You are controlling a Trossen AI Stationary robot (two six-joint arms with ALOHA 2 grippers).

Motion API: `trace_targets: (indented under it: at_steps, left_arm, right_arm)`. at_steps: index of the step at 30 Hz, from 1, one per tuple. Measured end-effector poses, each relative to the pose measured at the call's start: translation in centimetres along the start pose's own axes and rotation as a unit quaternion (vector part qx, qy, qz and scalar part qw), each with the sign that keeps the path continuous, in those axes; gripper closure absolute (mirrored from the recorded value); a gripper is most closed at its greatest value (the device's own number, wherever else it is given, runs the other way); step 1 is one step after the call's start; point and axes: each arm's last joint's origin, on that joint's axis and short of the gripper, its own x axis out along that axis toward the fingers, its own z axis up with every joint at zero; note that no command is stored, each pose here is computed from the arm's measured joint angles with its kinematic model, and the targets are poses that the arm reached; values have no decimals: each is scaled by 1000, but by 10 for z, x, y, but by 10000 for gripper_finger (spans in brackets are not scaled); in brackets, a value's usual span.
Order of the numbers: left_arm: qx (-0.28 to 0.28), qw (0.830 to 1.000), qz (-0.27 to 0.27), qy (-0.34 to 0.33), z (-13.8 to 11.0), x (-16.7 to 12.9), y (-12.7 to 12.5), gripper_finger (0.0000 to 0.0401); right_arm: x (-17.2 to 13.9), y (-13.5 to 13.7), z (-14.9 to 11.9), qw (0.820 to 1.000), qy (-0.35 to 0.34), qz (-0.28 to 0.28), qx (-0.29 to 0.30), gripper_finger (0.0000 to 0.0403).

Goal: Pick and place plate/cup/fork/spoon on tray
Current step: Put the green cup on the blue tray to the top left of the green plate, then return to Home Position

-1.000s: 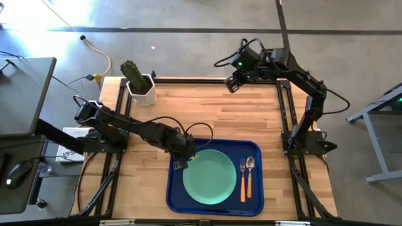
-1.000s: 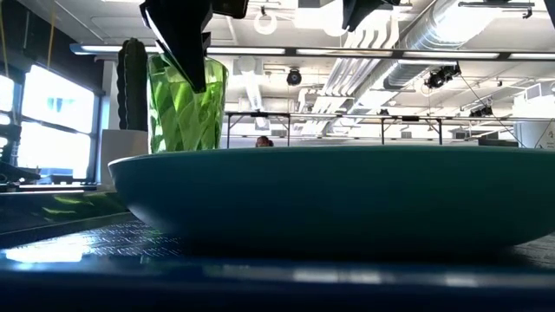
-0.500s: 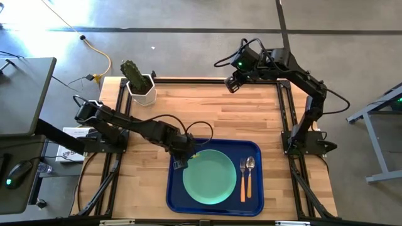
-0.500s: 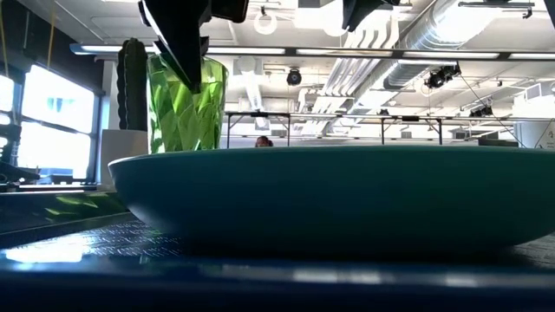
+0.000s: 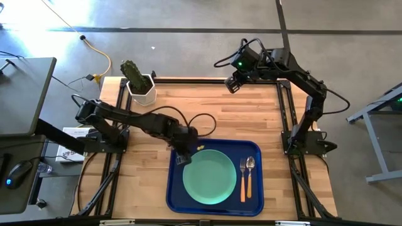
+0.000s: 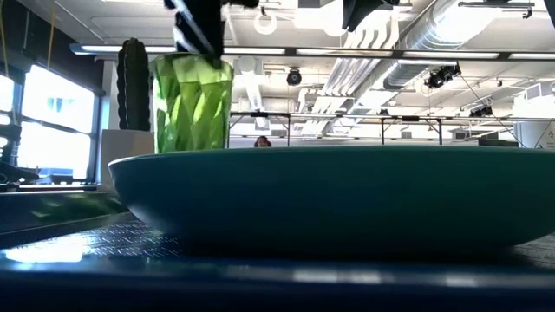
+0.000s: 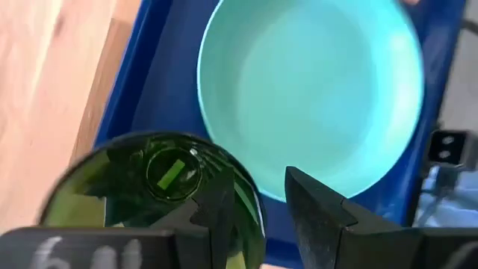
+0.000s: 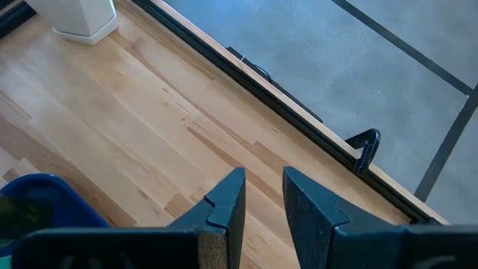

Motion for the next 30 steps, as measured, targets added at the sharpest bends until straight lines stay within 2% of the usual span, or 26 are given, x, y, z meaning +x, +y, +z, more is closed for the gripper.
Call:
trace_targets:
  at_steps: [7,14,22,25,30]
  left_arm:
    - [5,1000,-7,-13,10,-24,-7,290]
    - [38,999,-7,-18,16,-54,-11,290]
    - [96,994,-17,-50,24,-105,-16,290]
    - [107,991,-19,-74,18,-127,-13,291]
    - [97,986,22,-137,-2,-168,-1,291]
  right_arm:
    - [0,0,0,1000,0,0,-4,320]
    - [0,0,0,1000,2,4,-6,320]
    - [0,1,-1,999,10,22,-21,320]
    - [0,1,-1,999,10,22,-22,320]
    - [-1,2,-1,999,9,23,-22,320]
